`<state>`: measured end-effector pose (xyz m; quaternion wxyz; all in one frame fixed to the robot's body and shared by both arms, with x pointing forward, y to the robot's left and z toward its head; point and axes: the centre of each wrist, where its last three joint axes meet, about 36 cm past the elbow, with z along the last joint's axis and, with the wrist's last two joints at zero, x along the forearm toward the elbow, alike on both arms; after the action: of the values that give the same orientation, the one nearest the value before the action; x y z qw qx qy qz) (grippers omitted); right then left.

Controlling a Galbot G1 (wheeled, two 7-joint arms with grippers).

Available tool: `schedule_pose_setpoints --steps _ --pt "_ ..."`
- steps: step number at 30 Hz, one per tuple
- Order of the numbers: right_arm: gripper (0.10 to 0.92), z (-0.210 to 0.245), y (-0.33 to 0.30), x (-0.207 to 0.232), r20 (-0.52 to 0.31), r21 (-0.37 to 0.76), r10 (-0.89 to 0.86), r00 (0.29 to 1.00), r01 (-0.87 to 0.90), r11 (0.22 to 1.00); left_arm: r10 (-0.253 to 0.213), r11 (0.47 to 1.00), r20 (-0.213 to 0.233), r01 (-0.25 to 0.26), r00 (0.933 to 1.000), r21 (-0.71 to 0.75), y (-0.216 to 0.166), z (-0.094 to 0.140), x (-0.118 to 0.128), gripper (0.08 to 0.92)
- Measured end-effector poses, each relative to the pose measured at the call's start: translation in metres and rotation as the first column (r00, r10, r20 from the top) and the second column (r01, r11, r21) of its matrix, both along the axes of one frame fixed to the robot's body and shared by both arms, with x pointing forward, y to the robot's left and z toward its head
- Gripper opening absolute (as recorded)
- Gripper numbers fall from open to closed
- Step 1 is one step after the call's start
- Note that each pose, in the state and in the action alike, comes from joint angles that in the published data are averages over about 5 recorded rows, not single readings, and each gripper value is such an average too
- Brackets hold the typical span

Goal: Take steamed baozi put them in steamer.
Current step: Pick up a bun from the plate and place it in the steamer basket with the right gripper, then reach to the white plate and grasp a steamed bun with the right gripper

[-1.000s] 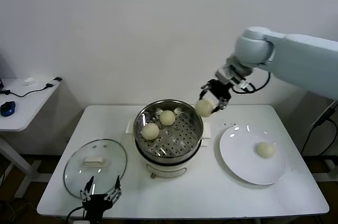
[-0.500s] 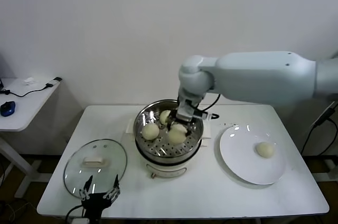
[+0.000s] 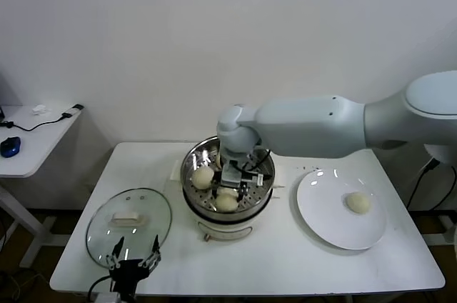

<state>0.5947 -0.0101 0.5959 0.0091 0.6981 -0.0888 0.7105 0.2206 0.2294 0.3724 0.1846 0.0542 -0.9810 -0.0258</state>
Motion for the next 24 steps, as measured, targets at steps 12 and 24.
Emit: schedule_pose_setpoints --steps 12,24 --pt "0.823 0.031 -0.013 0.012 -0.008 0.053 -0.024 1.0 0.024 0.998 -0.001 1.0 0.003 0.001 1.0 -0.002 -0.001 0.003 -0.002 0.823" --pt "0.823 0.128 -0.162 0.054 -0.009 0.072 -0.339 0.941 0.339 0.938 -0.005 1.0 0.004 0.005 1.0 0.01 0.002 0.004 -0.007 0.823"
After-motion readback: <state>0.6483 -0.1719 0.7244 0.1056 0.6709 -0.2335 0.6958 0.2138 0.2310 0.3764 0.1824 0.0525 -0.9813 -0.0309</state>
